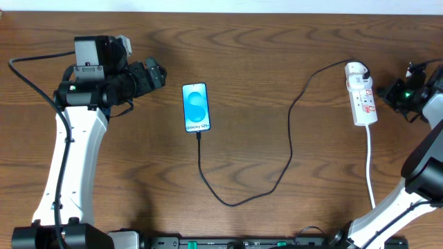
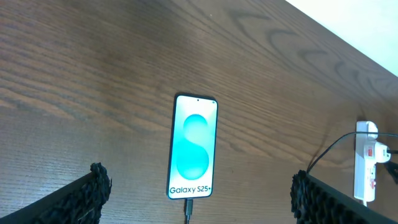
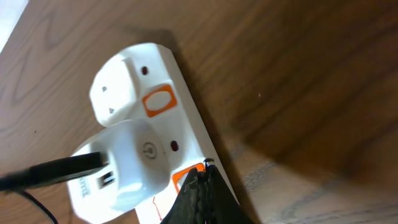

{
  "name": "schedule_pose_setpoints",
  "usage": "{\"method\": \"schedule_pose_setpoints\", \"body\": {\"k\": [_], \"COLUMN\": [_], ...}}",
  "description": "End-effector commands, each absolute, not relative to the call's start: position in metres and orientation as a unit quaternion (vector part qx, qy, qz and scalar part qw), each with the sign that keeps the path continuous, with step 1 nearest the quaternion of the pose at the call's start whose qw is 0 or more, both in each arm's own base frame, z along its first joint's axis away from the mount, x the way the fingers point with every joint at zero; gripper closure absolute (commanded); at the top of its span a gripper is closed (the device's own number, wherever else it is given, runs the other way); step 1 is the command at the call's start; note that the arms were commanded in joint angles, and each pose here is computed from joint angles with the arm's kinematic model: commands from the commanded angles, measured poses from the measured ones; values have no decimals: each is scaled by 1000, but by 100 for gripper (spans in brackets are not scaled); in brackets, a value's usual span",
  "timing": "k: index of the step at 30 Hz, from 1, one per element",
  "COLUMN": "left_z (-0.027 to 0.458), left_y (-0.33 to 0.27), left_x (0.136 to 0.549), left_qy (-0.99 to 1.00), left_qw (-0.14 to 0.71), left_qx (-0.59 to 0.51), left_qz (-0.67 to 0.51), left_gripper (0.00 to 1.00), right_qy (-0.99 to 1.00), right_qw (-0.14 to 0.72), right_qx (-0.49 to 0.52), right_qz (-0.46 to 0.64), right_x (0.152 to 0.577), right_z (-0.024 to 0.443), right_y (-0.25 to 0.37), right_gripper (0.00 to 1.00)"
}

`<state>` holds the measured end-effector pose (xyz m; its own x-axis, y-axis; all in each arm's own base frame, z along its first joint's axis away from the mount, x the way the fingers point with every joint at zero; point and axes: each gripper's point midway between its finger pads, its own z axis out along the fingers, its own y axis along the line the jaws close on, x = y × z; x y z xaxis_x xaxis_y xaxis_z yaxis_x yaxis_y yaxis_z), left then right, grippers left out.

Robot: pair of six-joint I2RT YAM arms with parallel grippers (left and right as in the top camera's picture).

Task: Plug charger to phone and switch on socket
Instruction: 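Press the orange switch down with the right gripper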

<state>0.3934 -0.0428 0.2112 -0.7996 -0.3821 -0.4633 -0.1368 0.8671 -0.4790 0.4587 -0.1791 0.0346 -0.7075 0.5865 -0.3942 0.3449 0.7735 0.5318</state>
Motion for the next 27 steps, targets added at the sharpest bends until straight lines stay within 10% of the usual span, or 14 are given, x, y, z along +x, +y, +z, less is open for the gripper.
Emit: {"method": "schedule_pose_setpoints", "body": {"k": [1, 27], "left_z": [212, 212], "left_y": [-43, -43], "left_x": [394, 394], "left_qy": [924, 924], "left_qw": [285, 285], "left_qx": [-136, -136], "left_qz": [-215, -215], "left_gripper": [6, 6], "right_qy": [883, 872], "right_qw": [255, 242], "right_qx": [306, 331], "right_qz": [247, 268], "right_x": [458, 467], "right_z": [20, 21], "right_y": [-171, -153], "right_gripper": [99, 99]}}
